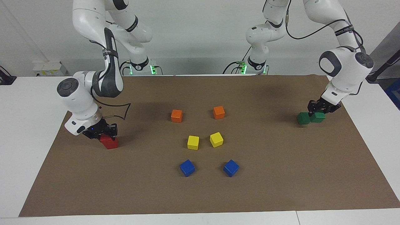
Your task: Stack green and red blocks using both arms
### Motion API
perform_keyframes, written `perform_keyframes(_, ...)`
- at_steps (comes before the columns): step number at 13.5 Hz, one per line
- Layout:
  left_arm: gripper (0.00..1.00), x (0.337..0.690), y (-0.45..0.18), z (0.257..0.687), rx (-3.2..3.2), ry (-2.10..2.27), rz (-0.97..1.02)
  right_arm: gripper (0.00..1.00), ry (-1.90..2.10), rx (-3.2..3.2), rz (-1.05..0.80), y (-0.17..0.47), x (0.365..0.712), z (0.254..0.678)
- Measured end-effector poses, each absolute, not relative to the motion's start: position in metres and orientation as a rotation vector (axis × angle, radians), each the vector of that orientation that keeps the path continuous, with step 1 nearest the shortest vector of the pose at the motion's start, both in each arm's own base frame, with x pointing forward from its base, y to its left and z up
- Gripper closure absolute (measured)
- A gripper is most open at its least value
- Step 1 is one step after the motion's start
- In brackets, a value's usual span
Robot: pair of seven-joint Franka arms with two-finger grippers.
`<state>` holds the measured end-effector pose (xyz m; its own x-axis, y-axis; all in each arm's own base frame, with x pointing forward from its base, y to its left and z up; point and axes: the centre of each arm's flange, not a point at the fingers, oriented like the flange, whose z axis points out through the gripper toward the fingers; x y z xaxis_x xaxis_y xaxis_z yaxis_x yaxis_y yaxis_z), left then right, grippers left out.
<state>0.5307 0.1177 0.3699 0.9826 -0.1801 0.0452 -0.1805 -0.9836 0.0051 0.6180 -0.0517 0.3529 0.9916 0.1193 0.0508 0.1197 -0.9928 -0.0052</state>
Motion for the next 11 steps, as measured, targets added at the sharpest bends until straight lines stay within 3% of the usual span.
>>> perform_keyframes(1, 0.45, 0.529, 0.117, 0.367, 3.118, -0.295, 0.069, 0.42, -0.187, -3.127, -0.079, -0.052, 0.618, 0.353)
perform_keyframes(4, 0.45, 0.528, 0.117, 0.366, 3.117, -0.305, 0.066, 0.07, -0.185, -3.127, -0.081, -0.052, 0.618, 0.354)
perform_keyframes(5, 0.45, 0.528, 0.117, 0.365, 3.116, -0.307, 0.065, 0.0, -0.185, -3.128, -0.087, -0.052, 0.618, 0.356)
perform_keyframes(8, 0.45, 0.523, 0.116, 0.358, 3.11, -0.311, 0.038, 0.0, -0.139, -3.13, -0.076, -0.047, 0.622, 0.383)
perform_keyframes(11, 0.45, 0.518, 0.114, 0.357, 3.103, -0.314, 0.006, 0.0, -0.119, -3.131, -0.074, -0.014, 0.623, 0.466)
